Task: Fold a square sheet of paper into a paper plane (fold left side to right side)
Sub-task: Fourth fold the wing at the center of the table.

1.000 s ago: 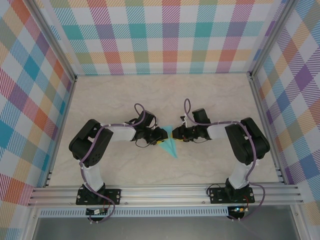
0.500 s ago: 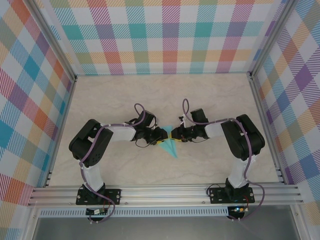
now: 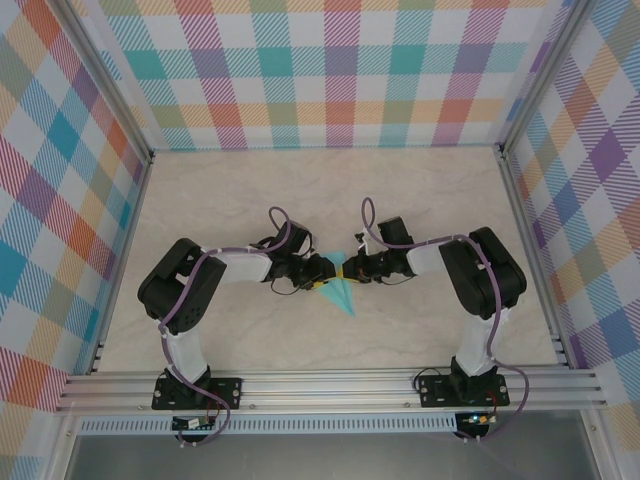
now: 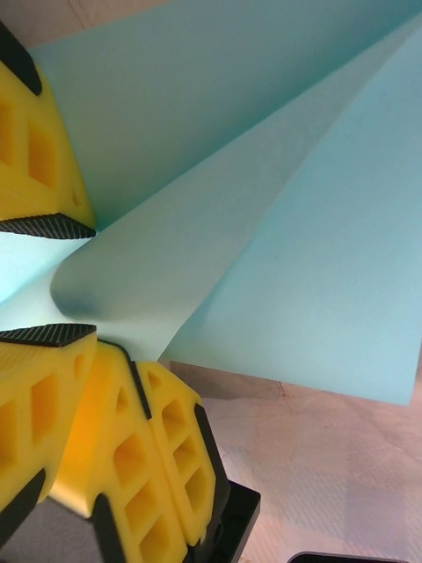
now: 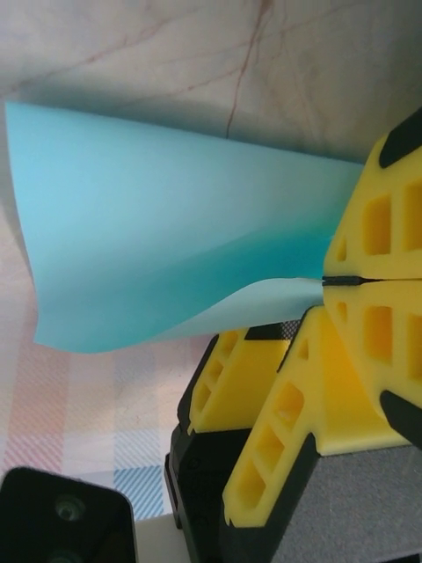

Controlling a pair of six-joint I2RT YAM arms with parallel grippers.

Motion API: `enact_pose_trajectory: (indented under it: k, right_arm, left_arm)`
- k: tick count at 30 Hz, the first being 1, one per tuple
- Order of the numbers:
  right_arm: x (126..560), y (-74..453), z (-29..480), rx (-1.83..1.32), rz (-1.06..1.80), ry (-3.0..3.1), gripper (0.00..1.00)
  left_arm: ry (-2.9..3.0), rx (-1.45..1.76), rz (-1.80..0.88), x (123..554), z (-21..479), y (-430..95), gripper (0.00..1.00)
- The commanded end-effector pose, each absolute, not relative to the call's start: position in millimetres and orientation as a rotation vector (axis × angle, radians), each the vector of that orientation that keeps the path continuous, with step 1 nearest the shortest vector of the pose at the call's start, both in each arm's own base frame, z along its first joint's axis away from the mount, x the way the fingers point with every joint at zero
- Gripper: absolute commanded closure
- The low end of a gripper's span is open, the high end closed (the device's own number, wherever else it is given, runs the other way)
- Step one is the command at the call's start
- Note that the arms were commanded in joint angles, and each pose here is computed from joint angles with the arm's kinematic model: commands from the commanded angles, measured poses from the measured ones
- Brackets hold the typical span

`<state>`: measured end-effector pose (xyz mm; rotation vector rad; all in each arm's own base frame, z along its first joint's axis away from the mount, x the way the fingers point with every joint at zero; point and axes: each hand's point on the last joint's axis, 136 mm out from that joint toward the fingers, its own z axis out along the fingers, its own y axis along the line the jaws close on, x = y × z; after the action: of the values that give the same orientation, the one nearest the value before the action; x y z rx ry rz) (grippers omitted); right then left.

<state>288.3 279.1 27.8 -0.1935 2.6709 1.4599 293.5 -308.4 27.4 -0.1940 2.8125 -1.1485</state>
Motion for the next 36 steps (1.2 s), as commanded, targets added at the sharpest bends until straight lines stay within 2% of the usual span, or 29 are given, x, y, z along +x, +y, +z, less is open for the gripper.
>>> enact_pose_trajectory:
  k: [1, 36]
  right_arm:
    - [292, 279, 35, -0.242, 1.395, 2.66, 0.97]
    - [285, 258, 12, -0.229, 1.195, 2.772, 0.98]
  left_arm:
    - [2.842, -0.19, -1.076, 290, 20, -303, 0.66]
    - [2.838, -0.184, -1.087, 290, 23, -304, 0.66]
